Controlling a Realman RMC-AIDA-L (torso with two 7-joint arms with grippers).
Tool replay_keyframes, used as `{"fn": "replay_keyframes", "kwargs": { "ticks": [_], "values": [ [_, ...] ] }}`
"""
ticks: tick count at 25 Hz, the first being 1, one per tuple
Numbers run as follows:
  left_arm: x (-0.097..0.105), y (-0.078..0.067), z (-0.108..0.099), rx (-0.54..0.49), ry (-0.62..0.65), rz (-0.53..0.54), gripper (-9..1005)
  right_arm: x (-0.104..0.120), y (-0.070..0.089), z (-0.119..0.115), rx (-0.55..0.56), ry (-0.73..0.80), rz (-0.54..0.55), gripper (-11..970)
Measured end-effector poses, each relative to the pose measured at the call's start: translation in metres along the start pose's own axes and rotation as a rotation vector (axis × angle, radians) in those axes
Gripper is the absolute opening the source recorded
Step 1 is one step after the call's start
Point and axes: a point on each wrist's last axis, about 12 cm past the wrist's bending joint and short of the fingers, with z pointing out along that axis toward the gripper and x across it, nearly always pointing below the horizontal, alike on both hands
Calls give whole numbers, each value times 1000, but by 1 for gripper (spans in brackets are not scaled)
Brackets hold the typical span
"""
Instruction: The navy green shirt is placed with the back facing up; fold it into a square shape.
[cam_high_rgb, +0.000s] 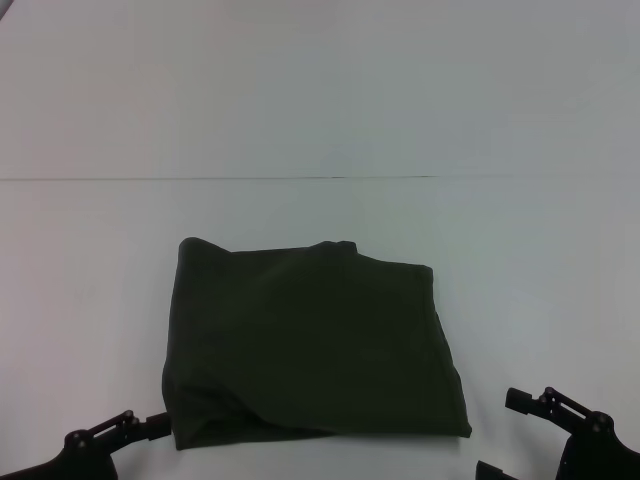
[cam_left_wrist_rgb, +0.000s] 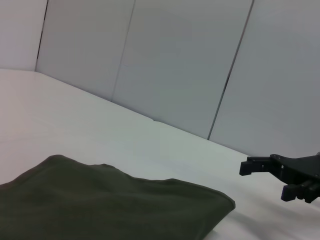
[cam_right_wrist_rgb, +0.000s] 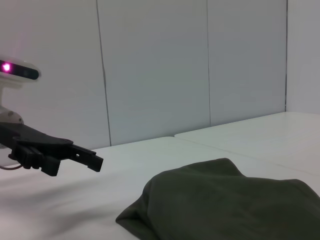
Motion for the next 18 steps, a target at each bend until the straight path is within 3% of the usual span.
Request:
{"fn": "replay_keyframes", "kwargs": {
  "ticks": [18],
  "values": [
    [-2,1,0,16,5,4,950,-4,-4,1,9,-20,9,947]
  ]
}}
